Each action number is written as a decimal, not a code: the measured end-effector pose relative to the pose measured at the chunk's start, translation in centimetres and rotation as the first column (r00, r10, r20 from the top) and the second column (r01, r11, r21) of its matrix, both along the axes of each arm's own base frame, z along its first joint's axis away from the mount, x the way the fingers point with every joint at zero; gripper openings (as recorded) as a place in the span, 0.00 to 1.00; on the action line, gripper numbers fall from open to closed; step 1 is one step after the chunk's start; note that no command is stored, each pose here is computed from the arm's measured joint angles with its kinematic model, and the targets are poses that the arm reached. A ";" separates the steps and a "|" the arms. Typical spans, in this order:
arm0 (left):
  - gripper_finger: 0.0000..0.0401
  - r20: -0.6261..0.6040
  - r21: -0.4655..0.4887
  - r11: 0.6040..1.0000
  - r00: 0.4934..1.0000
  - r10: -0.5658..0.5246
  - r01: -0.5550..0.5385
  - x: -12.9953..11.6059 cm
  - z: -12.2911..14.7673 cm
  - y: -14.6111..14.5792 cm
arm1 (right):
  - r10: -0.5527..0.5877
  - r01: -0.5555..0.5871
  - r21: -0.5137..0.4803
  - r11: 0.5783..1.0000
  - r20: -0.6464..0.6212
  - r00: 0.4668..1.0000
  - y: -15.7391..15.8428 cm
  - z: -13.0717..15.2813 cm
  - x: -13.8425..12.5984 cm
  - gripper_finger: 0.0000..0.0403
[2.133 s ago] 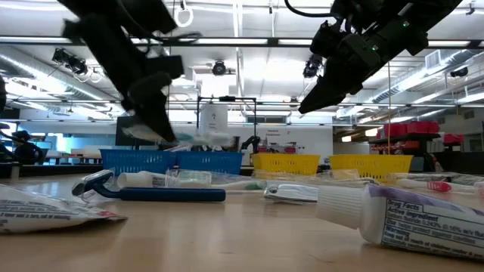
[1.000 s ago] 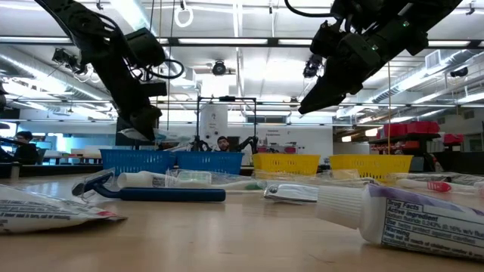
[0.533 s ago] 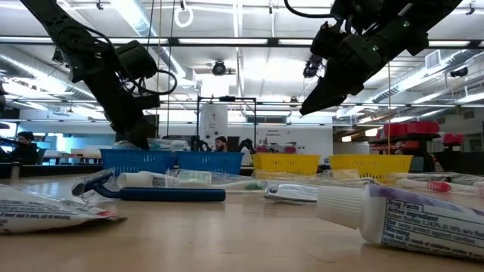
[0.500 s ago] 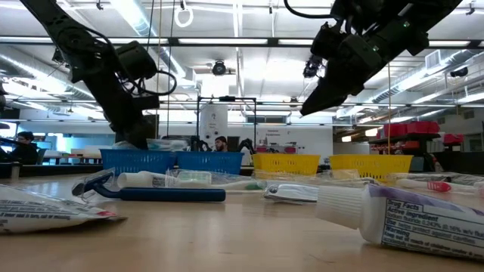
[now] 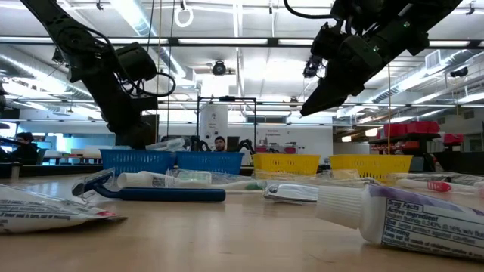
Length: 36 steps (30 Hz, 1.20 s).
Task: Pick & Place Travel size toiletries
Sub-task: Put the blue toothbrush into the left blue bin, then put the silver nail cutter into the right blue bin
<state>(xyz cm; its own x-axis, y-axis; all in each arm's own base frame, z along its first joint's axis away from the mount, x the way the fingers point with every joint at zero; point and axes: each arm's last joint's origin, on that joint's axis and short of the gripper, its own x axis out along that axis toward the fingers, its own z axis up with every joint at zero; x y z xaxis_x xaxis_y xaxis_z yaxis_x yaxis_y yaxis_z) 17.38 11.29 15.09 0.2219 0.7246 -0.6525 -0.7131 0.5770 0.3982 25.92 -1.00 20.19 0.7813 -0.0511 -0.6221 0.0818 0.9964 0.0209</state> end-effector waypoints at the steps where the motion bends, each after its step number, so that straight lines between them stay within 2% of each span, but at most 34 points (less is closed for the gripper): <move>1: 0.35 0.007 0.006 1.000 1.000 0.003 -0.003 0.1 0.2 0.0 | 0.001 -0.001 -0.001 1.000 -0.001 1.000 0.0 0.0 0.0 0.44; 9: 0.34 0.191 0.051 0.993 0.975 -0.110 0.102 1.9 4.4 -1.1 | 0.047 -0.046 0.026 0.999 -0.045 0.998 0.3 -1.3 0.6 0.55; 14: 0.30 0.354 0.015 0.972 0.908 -0.223 0.232 2.7 6.3 -3.2 | 0.085 -0.084 0.030 0.996 -0.039 0.996 1.2 -2.4 1.6 0.59; 19: 0.25 0.444 -0.036 0.911 0.823 -0.354 0.410 4.1 6.4 -6.7 | 0.131 -0.131 0.029 0.991 -0.019 0.991 2.5 -3.9 2.8 0.60; 22: 0.22 0.444 -0.049 0.878 0.797 -0.409 0.477 4.9 5.8 -9.0 | 0.159 -0.158 0.029 0.987 -0.018 0.987 3.3 -4.9 3.3 0.60; 28: 0.18 0.504 -0.017 0.853 0.741 -0.443 0.522 6.4 5.1 -12.6 | 0.204 -0.204 0.033 0.978 0.000 0.979 4.9 -6.8 4.3 0.57; 36: 0.18 0.538 0.004 0.826 0.695 -0.477 0.564 8.1 3.8 -14.4 | 0.246 -0.248 0.027 0.968 0.063 0.967 6.1 -8.7 5.4 0.54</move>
<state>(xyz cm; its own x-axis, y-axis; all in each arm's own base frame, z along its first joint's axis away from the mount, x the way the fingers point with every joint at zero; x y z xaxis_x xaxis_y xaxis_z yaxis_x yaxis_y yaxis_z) 25.49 -3.08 18.87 0.8540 0.2964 -0.4276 -0.3478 0.9365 -0.0455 31.30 5.13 11.47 0.8021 0.1681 -0.5731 -0.1688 0.9842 0.0524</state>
